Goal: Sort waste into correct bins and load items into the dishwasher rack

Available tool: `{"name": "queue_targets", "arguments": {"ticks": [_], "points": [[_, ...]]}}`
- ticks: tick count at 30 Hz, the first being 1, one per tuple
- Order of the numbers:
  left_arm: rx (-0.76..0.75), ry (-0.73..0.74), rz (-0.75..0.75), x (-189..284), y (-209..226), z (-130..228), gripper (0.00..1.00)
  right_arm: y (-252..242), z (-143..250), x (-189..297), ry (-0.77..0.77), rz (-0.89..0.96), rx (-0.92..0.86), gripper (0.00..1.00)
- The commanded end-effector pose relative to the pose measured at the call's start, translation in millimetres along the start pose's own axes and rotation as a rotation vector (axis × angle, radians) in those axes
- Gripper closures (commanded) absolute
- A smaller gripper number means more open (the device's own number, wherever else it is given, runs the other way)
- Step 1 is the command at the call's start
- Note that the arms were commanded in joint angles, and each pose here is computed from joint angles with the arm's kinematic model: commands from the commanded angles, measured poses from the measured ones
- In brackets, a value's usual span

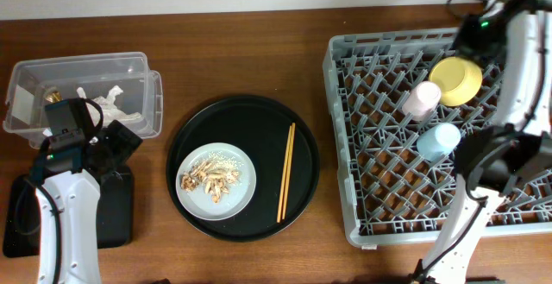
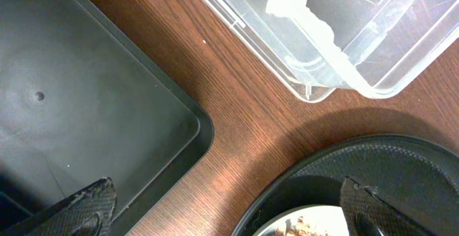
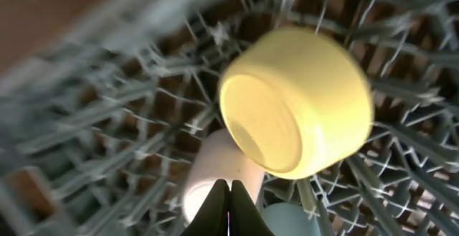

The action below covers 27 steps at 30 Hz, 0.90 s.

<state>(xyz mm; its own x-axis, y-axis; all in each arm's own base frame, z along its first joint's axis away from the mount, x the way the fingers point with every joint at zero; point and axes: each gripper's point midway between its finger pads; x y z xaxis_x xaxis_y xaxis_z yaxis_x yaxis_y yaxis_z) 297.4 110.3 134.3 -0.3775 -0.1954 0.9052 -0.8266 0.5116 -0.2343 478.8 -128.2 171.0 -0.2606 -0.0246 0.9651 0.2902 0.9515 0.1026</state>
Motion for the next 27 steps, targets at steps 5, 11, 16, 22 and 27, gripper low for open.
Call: {"name": "queue_targets", "arguments": {"ticks": [5, 11, 16, 22, 27], "points": [[-0.003, -0.02, 0.008, 4, -3, -7, 0.01, -27, 13, -47, 0.079, 0.099, -0.005, 0.96], [-0.003, -0.02, 0.008, 4, -3, -7, 0.01, -68, 19, -47, 0.092, 0.228, -0.092, 0.96], [-0.003, -0.02, 0.008, 4, -3, -7, 0.01, -98, 22, -24, 0.086, 0.331, -0.153, 0.96], [-0.003, -0.02, 0.008, 4, -3, -7, 0.01, -97, 22, -1, 0.076, 0.306, -0.166, 0.96], [-0.003, -0.02, 0.008, 4, -3, -7, 0.01, -40, 4, 51, -0.061, 0.091, -0.132, 0.96]]}}
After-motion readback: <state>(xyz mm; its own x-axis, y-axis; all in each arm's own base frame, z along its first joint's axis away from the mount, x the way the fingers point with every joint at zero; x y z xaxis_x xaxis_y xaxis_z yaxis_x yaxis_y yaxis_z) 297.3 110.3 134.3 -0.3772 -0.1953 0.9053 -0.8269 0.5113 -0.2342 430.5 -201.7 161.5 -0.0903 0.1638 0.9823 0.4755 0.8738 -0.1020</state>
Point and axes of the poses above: each gripper's point midway between its finger pads, its own x axis back along the fingers, its own y axis along the line the jaws close on, z = x × y, and after that the axes turned 10 degrees about x, right-handed
